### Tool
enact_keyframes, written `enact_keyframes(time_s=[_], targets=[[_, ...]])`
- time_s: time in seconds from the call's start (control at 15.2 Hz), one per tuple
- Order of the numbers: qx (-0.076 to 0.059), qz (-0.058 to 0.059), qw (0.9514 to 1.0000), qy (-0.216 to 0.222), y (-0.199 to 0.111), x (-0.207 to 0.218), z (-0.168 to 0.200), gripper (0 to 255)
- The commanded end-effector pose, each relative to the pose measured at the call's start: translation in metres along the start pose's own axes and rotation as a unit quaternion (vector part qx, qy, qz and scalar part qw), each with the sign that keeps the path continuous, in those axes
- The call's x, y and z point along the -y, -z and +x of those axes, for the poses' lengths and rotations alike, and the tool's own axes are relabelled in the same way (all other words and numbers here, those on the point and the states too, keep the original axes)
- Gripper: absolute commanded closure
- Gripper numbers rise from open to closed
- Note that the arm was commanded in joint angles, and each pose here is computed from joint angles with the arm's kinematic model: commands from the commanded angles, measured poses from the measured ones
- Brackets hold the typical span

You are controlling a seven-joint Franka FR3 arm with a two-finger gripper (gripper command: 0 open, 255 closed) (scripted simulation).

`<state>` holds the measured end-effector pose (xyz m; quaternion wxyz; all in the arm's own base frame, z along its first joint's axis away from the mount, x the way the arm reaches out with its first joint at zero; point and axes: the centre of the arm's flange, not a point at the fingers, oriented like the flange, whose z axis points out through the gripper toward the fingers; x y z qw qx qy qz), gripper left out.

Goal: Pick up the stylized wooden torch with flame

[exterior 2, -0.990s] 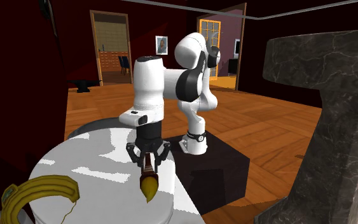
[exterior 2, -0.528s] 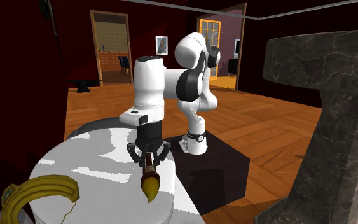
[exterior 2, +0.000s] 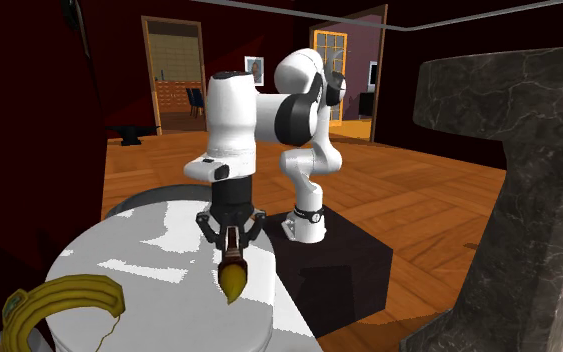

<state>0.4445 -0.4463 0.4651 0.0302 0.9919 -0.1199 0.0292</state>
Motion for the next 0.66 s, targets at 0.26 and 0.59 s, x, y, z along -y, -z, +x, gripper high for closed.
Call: enact_keyframes(time_s=[0.26,0.59], targets=[[0.0,0.0,1.0,0.0,0.031,-0.001,0.002,255],[0.0,0.0,1.0,0.0,0.048,-0.002,0.003,255]])
